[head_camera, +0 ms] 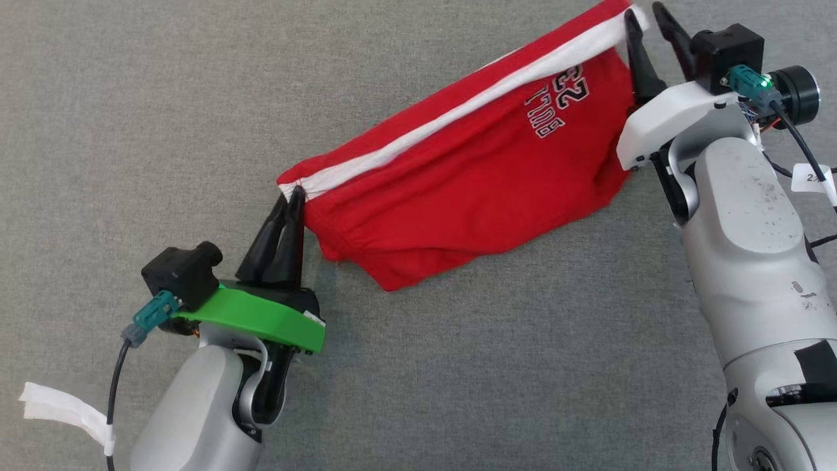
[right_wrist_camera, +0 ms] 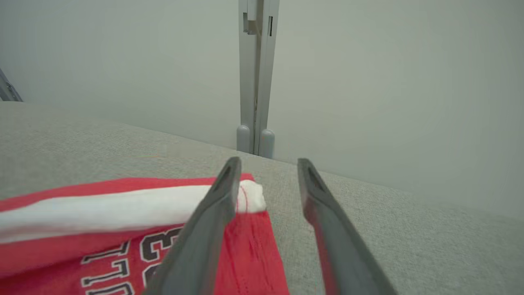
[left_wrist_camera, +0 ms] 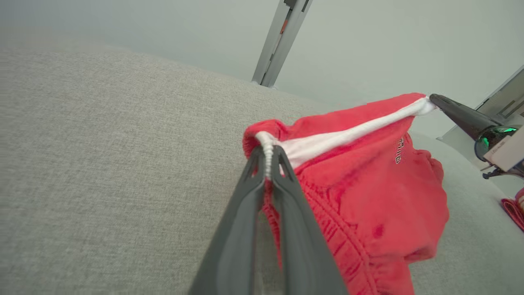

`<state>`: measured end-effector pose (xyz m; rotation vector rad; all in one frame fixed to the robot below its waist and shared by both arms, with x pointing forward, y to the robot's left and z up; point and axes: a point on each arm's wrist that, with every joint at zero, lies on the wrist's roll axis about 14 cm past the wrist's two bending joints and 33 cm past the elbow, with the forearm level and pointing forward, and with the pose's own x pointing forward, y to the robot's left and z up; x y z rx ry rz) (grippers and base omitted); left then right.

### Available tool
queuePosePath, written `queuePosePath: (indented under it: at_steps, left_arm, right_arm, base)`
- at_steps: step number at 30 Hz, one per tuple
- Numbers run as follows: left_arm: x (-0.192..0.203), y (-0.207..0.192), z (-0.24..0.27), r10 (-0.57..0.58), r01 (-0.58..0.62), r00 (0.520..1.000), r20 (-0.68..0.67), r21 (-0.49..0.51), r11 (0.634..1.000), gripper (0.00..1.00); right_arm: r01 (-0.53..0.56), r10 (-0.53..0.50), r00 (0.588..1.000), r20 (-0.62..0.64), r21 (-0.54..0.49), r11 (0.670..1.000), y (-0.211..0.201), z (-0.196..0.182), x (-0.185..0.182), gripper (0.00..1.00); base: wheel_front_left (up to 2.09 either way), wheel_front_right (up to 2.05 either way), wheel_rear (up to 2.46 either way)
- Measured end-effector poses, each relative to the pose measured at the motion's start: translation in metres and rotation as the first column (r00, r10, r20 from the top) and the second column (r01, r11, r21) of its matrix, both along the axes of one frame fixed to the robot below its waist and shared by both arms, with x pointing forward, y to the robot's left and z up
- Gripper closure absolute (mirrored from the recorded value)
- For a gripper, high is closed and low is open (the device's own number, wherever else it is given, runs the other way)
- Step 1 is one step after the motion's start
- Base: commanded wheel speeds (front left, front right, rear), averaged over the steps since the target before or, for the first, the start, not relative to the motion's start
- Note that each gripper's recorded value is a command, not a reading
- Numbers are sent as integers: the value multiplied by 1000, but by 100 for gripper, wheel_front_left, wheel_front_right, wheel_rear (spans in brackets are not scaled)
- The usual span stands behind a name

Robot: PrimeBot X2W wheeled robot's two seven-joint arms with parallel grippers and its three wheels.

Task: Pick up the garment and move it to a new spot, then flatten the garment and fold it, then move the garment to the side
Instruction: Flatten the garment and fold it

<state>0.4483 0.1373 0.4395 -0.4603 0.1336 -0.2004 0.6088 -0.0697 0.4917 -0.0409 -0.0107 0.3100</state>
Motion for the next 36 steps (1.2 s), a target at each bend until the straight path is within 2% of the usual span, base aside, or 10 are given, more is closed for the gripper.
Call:
queuePosePath:
  at_steps: [5, 14, 19, 20, 21, 22, 27, 36]
  left_arm:
    - [-1, 7, -8, 19, -19, 1000, -21, 5, 1000, 0]
    - [-18, 15, -23, 52, -51, 996, -71, 16, 999, 0]
    - [-24, 18, -26, 60, -58, 995, -79, 31, 998, 0]
    - [-24, 19, -26, 62, -60, 995, -79, 35, 998, 0]
    - [-25, 20, -26, 65, -62, 995, -79, 38, 997, 0]
    - [-26, 21, -25, 70, -67, 994, -78, 39, 997, 0]
    - [-30, 26, -21, 81, -77, 994, -68, 57, 995, 0]
    - [-53, 22, -21, 81, -76, 994, -79, 59, 995, 0]
  right_arm:
    - [2, -2, 1000, 0, 15, 1000, 2, -7, 1, 0]
    - [39, -53, 983, -177, -80, 996, -23, -74, -29, 0]
    - [35, -55, 960, -274, -79, 996, -22, -102, -39, 0]
    - [34, -55, 958, -282, -77, 996, -21, -104, -39, 42]
    - [35, -55, 954, -293, -74, 997, -21, -106, -40, 76]
    - [35, -55, 952, -301, -69, 997, -20, -107, -41, 100]
    - [82, -83, 949, -305, -18, 997, -25, -99, -44, 100]
    - [239, -210, 935, -284, 71, 968, -73, -86, -80, 100]
  base:
    - [0, 0, 0]
    - [0, 0, 0]
    - [0, 0, 0]
    - [0, 0, 0]
    - [0, 0, 0]
    - [0, 0, 0]
    - [0, 0, 0]
    - [0, 0, 0]
